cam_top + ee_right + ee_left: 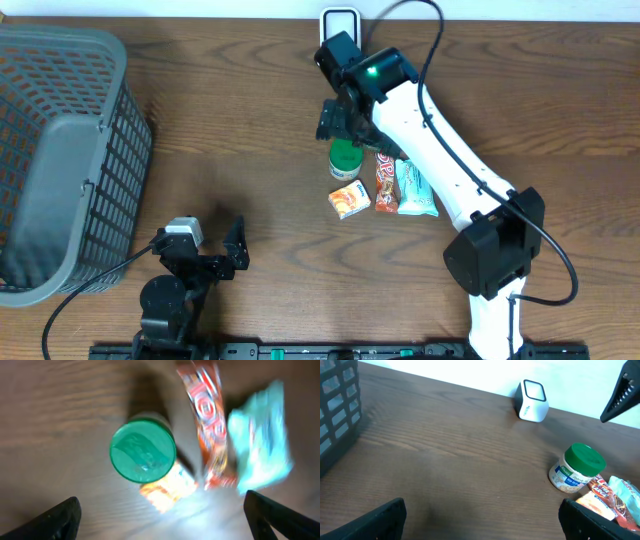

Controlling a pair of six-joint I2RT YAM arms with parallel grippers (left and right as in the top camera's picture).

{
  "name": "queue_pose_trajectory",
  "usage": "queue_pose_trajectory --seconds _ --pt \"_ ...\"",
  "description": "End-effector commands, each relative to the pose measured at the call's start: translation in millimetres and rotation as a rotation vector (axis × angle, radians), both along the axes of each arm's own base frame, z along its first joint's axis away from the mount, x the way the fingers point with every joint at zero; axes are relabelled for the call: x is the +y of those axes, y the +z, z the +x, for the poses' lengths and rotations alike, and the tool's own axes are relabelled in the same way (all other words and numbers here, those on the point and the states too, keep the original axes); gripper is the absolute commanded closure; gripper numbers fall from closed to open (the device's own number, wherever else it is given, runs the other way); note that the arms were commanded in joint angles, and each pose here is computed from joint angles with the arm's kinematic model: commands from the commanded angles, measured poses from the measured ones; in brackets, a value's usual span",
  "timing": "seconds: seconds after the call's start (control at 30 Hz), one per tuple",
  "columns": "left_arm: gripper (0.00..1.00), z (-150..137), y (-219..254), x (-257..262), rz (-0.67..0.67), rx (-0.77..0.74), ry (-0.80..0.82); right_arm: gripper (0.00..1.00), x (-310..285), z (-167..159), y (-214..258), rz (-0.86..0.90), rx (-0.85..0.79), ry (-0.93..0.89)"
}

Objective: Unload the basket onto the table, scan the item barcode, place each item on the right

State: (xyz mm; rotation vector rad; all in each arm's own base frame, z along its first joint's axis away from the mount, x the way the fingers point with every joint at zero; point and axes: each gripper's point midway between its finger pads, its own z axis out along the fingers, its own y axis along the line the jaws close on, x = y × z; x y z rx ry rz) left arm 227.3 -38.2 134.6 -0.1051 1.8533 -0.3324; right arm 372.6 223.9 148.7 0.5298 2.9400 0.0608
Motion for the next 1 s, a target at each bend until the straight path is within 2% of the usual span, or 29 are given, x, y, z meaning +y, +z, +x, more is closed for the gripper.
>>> queue_pose_trajectory --seconds 0.0,0.27,0.4,0.7,0.9,0.93,0.97 --pt "0.02 -2.6 -12.4 -1.4 -0.008 0.041 -0.007 0.01 -0.9 -3.7 -3.7 0.093 0.048 -0.450" --pt "0.02 -2.6 -12.4 -1.4 -0.008 0.041 -0.007 0.01 8.3 1.5 -32.0 0.152 0.067 -0.674" --pt "0.02 -2.6 -12.4 -1.4 -0.008 0.041 -0.007 0.01 18.2 11.9 -49.3 0.194 0.054 -0.672" --pt "0.02 -2.6 -12.4 -1.4 -0.008 0.041 -0.007 0.01 18.3 9.6 -78.1 0.195 0.077 -0.709" --pt "0.02 -2.6 -12.4 -1.4 -0.008 0.041 -0.007 0.18 18.4 4.6 -108.1 0.187 0.085 -0.704" --pt "0.02 -2.6 -12.4 -1.4 -0.008 0.041 -0.007 0.28 16.8 2.1 -113.7 0.180 0.089 -0.699" --pt "0.02 -2.6 -12.4 -1.4 -0.008 0.041 -0.007 0.32 16.2 1.2 -116.1 0.177 0.089 -0.689"
